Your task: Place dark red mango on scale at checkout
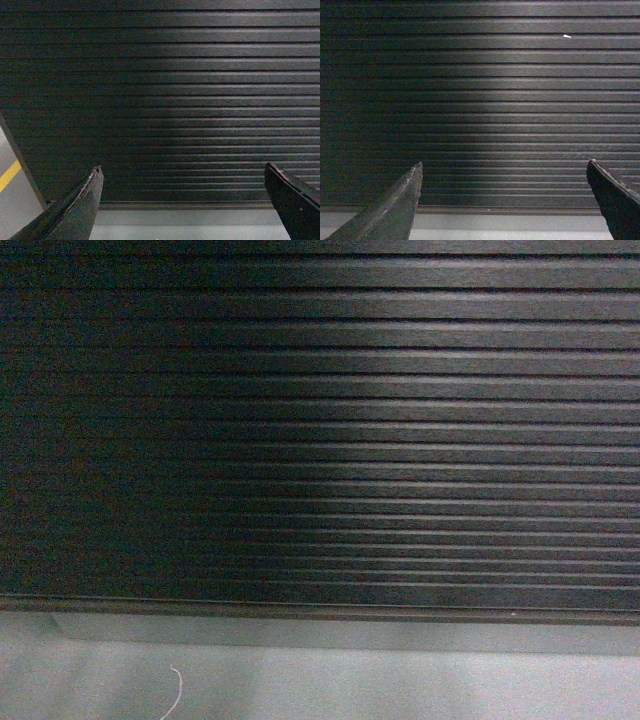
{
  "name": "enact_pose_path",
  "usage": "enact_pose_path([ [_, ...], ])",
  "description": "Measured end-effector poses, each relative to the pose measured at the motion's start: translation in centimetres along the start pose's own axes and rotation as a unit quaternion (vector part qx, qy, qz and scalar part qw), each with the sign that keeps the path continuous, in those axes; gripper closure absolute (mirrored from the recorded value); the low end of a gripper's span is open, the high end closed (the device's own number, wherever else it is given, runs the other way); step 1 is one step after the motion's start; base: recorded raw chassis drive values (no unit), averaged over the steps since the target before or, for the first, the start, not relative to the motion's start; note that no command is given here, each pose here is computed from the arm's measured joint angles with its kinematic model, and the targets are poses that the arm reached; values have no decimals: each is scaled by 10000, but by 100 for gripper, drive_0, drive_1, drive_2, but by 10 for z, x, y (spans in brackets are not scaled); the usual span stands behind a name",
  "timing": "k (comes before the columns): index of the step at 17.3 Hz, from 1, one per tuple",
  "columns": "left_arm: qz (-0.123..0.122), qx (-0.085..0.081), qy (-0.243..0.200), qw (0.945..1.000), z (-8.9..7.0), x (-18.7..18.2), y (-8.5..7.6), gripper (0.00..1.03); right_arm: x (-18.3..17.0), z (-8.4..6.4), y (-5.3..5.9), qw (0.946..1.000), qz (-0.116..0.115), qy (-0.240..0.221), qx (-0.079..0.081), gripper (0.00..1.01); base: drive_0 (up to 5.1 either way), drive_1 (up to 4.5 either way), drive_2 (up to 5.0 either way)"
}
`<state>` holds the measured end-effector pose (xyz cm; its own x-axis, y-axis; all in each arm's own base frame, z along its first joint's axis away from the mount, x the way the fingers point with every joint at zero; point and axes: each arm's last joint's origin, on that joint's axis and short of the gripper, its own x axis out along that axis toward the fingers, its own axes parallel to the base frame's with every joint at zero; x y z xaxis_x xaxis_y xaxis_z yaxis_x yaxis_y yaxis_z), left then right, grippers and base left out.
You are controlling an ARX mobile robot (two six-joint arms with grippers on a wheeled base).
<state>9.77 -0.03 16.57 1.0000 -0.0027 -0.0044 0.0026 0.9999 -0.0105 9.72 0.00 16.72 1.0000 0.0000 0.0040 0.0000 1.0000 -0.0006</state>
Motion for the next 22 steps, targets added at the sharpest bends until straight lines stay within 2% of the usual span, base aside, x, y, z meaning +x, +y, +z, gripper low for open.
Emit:
enact_pose_path([
  [22, 0, 0, -2, 10000, 0, 0, 0, 5, 0, 0, 0, 10000, 0, -4, 0, 3, 6, 116, -104],
])
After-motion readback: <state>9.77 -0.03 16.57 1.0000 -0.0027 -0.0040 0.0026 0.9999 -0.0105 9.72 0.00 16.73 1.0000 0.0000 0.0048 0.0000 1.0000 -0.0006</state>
